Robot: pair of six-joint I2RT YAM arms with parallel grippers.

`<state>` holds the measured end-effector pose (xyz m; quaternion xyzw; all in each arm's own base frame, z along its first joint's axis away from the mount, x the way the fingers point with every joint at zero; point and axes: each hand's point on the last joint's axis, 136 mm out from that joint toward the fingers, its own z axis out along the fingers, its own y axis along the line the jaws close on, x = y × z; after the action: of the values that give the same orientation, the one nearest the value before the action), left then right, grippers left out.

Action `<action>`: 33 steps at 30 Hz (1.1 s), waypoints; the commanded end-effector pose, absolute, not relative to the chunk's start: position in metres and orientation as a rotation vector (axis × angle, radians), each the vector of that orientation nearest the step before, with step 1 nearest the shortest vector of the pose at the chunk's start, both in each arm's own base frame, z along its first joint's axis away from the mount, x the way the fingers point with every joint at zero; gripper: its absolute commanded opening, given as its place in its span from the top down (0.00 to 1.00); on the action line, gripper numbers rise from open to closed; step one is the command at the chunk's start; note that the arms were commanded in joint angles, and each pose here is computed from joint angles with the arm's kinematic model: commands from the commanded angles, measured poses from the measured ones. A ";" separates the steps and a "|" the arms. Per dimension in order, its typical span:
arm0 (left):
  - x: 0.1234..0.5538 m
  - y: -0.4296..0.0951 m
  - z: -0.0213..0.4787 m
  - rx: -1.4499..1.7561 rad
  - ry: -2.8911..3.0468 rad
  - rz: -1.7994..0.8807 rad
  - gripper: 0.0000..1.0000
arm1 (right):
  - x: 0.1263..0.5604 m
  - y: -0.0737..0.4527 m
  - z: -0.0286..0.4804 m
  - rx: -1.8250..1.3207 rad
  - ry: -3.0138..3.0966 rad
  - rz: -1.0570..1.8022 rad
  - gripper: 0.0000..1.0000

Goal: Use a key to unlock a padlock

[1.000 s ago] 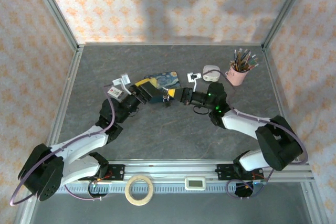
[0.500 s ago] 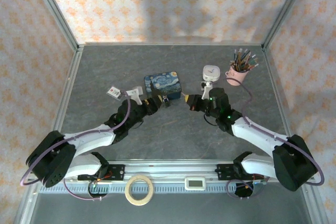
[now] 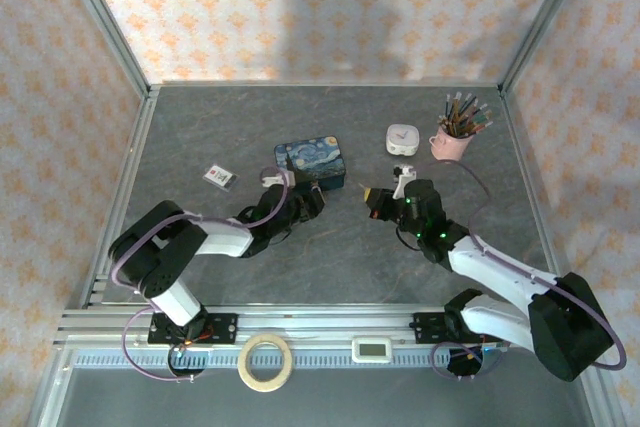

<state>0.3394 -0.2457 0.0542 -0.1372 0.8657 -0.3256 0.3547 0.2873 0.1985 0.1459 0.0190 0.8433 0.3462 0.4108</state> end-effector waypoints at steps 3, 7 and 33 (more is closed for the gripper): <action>0.357 -0.252 0.044 -0.384 2.229 -0.786 0.36 | 0.291 0.194 0.165 0.036 2.034 0.864 1.00; 0.367 -0.251 0.033 -0.411 2.223 -0.737 0.40 | 0.291 0.194 0.172 0.019 2.012 0.862 1.00; 0.379 -0.271 0.032 -0.475 2.210 -0.963 1.00 | 0.295 0.213 0.138 0.064 2.026 1.073 1.00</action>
<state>0.3903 -0.2718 0.0392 -0.1712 0.8406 -0.3478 0.3783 0.2938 0.2044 0.1269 0.0266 0.8262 0.3872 0.4085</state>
